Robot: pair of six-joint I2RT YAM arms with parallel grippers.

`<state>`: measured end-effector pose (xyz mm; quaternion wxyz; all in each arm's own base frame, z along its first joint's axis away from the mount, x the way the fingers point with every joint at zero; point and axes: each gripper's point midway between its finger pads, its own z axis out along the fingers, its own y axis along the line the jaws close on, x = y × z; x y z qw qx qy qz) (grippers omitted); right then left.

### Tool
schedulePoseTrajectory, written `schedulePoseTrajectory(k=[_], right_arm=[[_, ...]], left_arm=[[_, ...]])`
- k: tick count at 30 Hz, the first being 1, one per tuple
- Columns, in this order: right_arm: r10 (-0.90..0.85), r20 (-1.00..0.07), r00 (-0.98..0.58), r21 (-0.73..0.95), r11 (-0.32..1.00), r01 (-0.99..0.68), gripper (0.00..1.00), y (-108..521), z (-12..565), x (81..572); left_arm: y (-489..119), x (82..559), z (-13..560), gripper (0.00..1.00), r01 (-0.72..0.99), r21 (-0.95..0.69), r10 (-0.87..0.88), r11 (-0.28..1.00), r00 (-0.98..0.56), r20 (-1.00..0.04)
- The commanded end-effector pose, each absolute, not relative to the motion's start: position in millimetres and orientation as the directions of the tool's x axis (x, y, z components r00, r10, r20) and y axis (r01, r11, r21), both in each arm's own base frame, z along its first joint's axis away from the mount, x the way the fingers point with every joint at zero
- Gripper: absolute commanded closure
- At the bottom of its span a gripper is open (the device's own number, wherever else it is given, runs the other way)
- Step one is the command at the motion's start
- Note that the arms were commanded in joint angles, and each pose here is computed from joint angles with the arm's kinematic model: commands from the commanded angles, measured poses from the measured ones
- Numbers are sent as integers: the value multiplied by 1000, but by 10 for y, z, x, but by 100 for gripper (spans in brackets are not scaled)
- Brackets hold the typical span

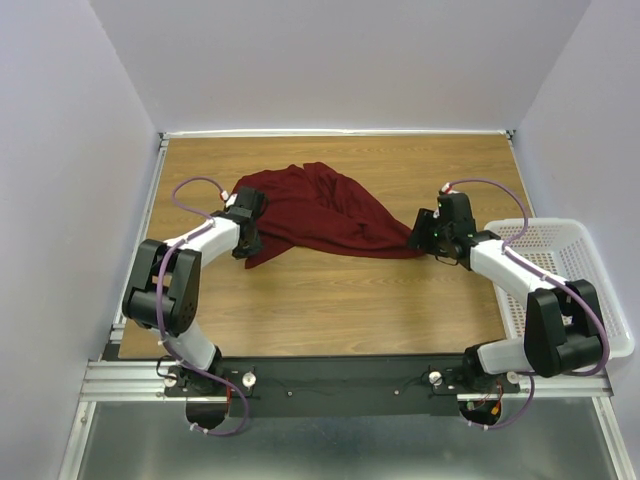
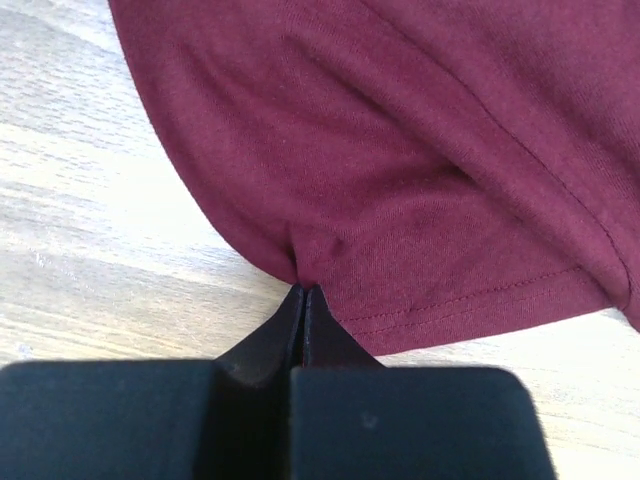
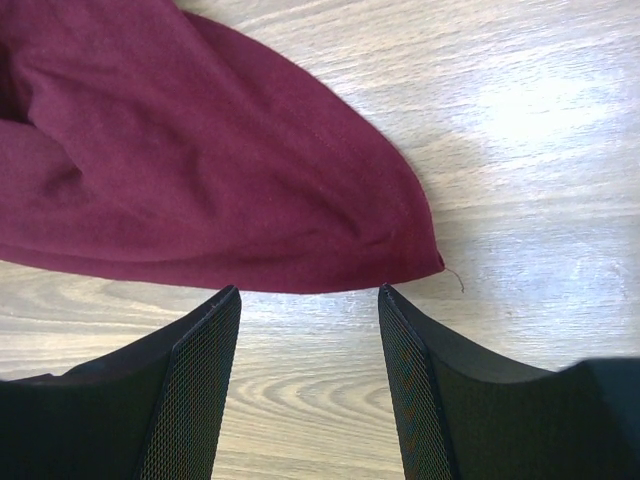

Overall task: Fold and stack the t-shirts
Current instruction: Flatten the tshirt out

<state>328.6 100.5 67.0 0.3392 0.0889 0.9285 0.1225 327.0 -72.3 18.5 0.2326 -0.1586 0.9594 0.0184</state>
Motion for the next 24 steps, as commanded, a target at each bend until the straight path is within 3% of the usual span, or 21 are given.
schedulePoseTrajectory(k=[1,5,12,18,24], right_arm=[[234,-625,-745,258,962,85,36,958,673,3262],[246,-637,-731,191,969,159,37,785,654,3257],[246,-599,-762,146,969,198,39,723,503,3216],[257,-567,-783,94,964,248,39,628,387,3158],[317,-525,-790,161,948,274,41,748,340,3157]], left_arm=[[-425,2864,15,100,-318,158,-253,935,-909,-332],[-88,3084,522,100,-364,248,-225,898,-863,-452],[68,3277,1164,100,-391,185,-206,901,-764,-611],[-62,3276,1208,100,-337,98,-198,936,-738,-645],[-140,3306,1318,100,-294,46,-188,955,-716,-673]])
